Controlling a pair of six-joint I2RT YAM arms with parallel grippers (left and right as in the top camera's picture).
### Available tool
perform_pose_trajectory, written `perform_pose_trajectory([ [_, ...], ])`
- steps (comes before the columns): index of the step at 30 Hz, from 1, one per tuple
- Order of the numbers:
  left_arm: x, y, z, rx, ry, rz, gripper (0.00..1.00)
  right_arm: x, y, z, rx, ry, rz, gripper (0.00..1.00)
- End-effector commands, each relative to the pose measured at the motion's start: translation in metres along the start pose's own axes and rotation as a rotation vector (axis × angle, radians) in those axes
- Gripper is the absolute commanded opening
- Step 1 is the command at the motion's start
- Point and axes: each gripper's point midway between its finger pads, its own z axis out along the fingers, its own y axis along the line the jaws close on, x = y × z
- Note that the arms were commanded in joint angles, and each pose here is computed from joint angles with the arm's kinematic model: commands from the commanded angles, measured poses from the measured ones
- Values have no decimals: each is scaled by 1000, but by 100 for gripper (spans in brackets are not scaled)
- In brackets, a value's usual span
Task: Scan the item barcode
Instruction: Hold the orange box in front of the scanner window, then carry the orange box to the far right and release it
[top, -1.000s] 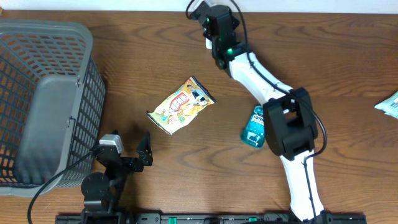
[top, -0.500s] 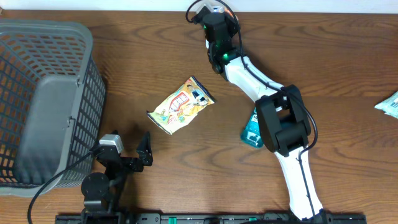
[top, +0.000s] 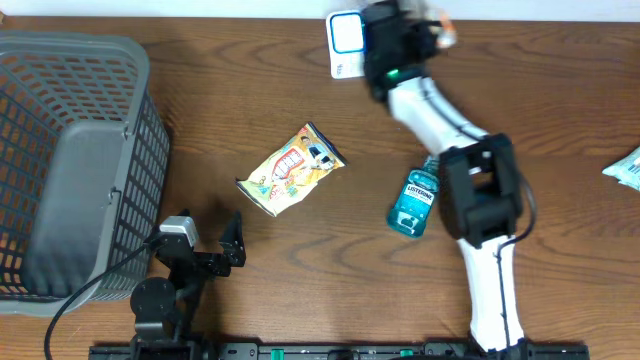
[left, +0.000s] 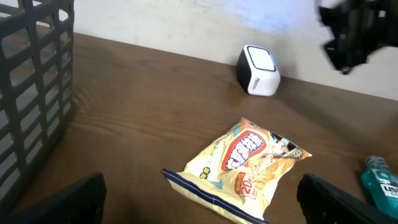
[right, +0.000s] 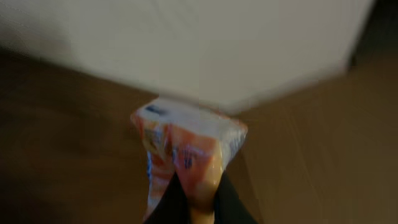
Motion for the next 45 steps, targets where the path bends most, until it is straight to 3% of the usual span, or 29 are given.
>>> perform_pose_trajectory([
  [1, 13, 1, 2, 7, 34, 4, 98, 42, -69, 46, 185, 157, 201, 1],
  [9, 13, 1, 2, 8, 34, 4, 98, 181, -106, 139, 96, 502, 314, 1],
  [16, 13, 1, 2, 7, 34, 4, 98, 265, -122, 181, -71, 700, 472, 1],
  [17, 13, 1, 2, 8, 34, 4, 98, 276, -119, 185, -140, 729, 510, 6],
  [18, 13, 1, 2, 7, 34, 4, 98, 279, -117, 186, -172, 739, 529, 16],
  [20, 13, 1, 2, 7, 34, 3, 98, 284, -113, 187, -240, 753, 570, 47],
  [22, 13, 1, 2, 7, 34, 4, 98, 277, -109, 184, -326, 745, 618, 99],
  [29, 13, 1, 2, 7, 34, 4, 98, 192, -111, 140, -659, 594, 792, 99],
  [35, 13, 1, 2, 8, 34, 4, 98, 104, -140, 66, -856, 426, 874, 99],
  [45, 13, 1, 2, 7, 34, 4, 98, 54, -143, -49, -974, 481, 960, 99],
])
